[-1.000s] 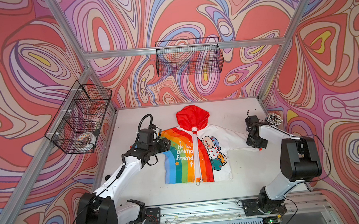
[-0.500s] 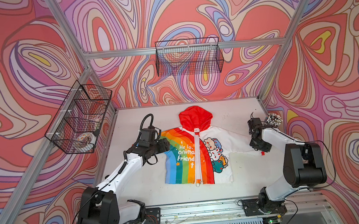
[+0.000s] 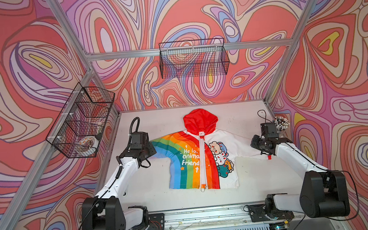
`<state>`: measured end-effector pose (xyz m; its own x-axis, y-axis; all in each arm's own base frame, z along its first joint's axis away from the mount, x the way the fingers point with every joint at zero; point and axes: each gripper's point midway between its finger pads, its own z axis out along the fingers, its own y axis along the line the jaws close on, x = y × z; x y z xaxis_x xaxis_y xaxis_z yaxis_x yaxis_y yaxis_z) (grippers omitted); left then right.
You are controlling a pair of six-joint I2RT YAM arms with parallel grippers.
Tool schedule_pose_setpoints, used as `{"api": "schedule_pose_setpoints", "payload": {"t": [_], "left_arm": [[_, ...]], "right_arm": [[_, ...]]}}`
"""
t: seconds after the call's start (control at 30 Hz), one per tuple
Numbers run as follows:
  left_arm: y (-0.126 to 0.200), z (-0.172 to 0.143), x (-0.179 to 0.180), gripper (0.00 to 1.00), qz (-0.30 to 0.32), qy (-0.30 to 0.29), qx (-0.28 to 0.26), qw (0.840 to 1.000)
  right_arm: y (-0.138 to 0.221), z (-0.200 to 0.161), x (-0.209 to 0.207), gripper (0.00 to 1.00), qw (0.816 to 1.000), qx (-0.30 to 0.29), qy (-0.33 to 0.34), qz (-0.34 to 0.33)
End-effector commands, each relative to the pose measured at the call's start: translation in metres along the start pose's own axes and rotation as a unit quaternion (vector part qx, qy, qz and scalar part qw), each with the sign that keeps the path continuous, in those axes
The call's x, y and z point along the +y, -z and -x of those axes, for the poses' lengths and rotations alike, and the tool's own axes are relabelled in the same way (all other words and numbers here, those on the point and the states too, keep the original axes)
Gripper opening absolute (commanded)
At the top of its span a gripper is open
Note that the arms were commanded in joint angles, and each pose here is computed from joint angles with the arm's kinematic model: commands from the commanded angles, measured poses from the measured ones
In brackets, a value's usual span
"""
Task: Unzip the jacket
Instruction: Smooth out the jacket at the center of the board.
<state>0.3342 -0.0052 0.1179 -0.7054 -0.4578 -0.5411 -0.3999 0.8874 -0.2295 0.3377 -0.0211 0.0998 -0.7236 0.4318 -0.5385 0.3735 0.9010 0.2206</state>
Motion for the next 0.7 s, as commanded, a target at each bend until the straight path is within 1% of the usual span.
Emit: {"api": "schedule_pose_setpoints", "payload": {"t": [0.0, 0.07, 0.2, 0.4, 0.5, 0.67], "left_arm": [[-0.008, 0.006, 0.033, 0.53, 0.086, 0.007, 0.009, 0.996], [-0.016, 0.007, 0.044, 0.53, 0.116, 0.004, 0.021, 0.993], [-0.03, 0.011, 0.052, 0.51, 0.147, -0.009, 0.039, 0.988], [-0.044, 0.015, 0.069, 0.51, 0.205, -0.022, 0.071, 0.976], [-0.053, 0.014, 0.076, 0.51, 0.207, -0.015, 0.09, 0.974], [-0.069, 0.009, 0.077, 0.48, 0.189, -0.006, 0.12, 0.975]], "right_arm": [[-0.001, 0.002, 0.028, 0.15, 0.996, 0.001, 0.022, 0.083], [0.0, 0.001, 0.032, 0.14, 0.995, 0.003, 0.024, 0.094], [0.001, 0.001, 0.033, 0.13, 0.995, -0.001, 0.024, 0.098], [0.003, 0.001, 0.037, 0.12, 0.994, -0.001, 0.024, 0.11], [0.005, 0.001, 0.043, 0.11, 0.992, -0.001, 0.026, 0.127], [0.013, 0.001, 0.064, 0.12, 0.982, -0.001, 0.034, 0.187]]}}
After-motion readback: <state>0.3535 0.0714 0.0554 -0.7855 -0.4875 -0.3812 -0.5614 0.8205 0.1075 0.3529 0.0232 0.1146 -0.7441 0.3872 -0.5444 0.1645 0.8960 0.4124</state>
